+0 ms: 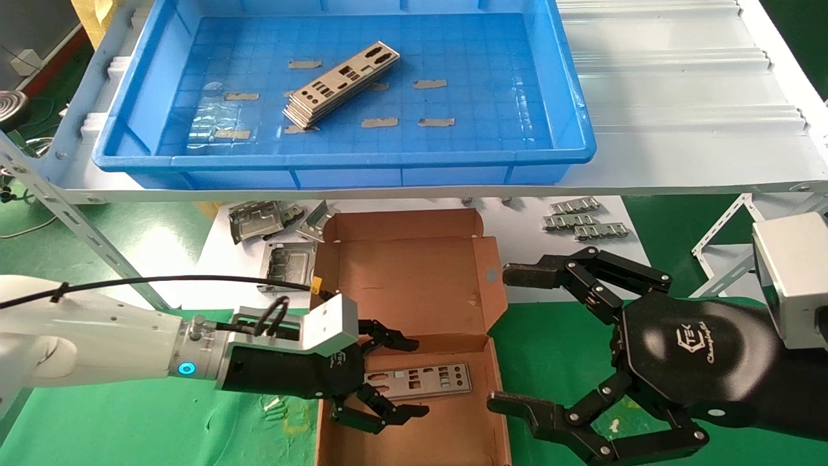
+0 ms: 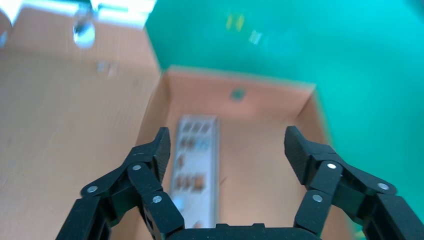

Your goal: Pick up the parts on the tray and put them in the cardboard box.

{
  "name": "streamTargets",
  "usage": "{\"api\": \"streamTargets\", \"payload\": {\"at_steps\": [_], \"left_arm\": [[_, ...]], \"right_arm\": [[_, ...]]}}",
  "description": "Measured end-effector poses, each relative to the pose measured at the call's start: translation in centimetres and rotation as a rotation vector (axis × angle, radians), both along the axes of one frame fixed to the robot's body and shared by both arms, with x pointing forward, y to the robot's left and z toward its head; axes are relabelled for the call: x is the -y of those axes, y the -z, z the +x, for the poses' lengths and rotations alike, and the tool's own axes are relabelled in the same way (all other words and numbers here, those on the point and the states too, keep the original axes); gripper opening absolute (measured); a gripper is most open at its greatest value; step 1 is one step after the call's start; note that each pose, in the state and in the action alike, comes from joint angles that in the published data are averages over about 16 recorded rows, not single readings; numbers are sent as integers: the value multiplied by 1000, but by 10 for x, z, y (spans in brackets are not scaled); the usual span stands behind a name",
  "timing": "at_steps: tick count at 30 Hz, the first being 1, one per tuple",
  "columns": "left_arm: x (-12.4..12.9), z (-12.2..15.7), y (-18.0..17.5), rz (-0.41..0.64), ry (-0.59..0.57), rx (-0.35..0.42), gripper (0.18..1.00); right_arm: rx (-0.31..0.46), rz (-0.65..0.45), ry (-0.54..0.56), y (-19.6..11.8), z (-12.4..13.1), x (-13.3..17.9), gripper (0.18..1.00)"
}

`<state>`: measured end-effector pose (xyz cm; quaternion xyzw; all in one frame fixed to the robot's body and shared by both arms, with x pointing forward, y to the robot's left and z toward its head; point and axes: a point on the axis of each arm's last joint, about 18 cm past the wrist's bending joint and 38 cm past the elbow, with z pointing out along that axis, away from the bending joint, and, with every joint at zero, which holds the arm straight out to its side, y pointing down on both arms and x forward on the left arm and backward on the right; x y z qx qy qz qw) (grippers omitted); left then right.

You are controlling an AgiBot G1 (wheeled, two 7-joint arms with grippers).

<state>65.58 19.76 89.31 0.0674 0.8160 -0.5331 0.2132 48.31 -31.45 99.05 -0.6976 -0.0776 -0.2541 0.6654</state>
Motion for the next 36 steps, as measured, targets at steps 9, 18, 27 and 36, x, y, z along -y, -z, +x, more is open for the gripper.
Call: {"api": "streamTargets", "payload": {"at_steps": [9, 18, 27, 36], "left_arm": [[-8, -17, -13, -106, 54, -54, 903], [-12, -20, -16, -132, 56, -50, 982], [-26, -31, -25, -191, 54, -33, 1000], [-44, -48, -38, -253, 53, -8, 1001]], "right_arm": [[0, 0, 0, 0, 0, 0, 1000], [0, 0, 0, 0, 0, 0, 1000], [0, 0, 0, 0, 0, 0, 1000], [0, 0, 0, 0, 0, 0, 1000]]}}
